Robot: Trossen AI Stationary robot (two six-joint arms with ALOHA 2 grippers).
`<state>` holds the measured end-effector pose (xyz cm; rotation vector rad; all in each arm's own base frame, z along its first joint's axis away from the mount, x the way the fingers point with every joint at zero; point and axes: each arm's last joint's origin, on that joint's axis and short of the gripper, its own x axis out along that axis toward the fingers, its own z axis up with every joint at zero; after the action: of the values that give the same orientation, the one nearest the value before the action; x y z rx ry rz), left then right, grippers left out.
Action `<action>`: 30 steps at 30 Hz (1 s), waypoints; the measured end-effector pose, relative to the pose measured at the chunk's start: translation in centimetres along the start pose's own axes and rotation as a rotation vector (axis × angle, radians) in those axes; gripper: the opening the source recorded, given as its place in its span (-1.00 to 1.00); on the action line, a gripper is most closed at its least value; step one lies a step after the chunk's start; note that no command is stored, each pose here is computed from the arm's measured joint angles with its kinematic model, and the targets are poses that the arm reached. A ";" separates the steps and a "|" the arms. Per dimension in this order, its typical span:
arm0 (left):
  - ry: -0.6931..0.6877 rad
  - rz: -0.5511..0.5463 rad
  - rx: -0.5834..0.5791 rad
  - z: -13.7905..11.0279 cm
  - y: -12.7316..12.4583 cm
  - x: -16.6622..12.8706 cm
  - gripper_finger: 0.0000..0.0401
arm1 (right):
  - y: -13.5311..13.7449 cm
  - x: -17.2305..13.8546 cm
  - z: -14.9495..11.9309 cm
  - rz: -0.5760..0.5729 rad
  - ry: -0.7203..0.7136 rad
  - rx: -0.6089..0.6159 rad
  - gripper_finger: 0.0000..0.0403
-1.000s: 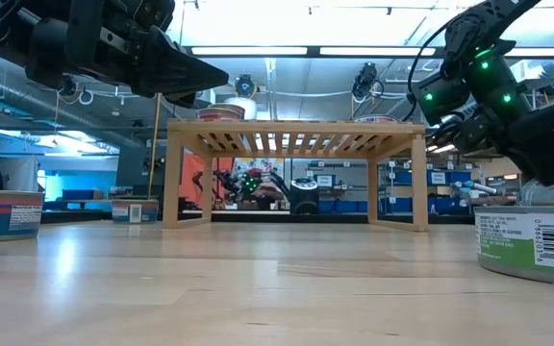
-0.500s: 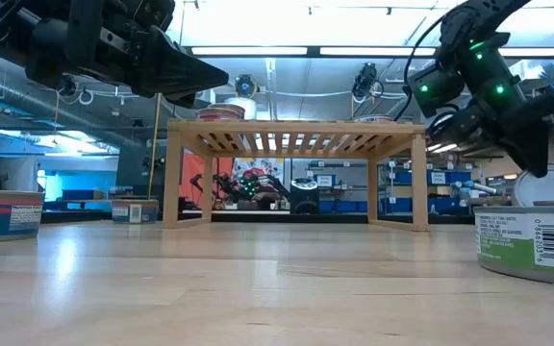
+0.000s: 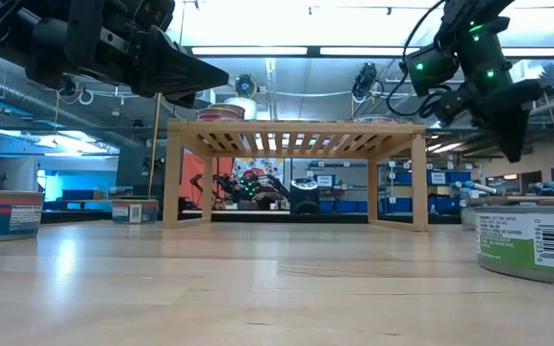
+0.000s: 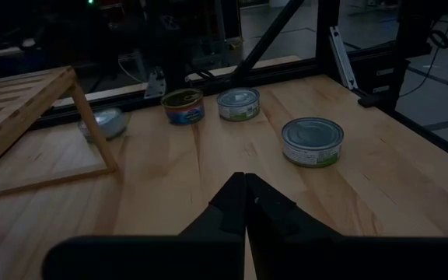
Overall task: Stack canned seafood by type on shelf
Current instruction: Stack the green tuna can on top of the other green tuna can on the shelf
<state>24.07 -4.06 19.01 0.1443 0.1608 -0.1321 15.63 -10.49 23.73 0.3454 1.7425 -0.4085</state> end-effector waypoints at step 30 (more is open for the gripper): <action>0.000 0.000 0.000 0.0 0.0 0.0 -0.96 | -4.8 7.1 0.1 0.094 -0.155 0.710 -0.97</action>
<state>24.07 -4.06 19.01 0.1442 0.1604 -0.1317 12.14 -14.74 17.12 0.8716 1.3776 -0.9581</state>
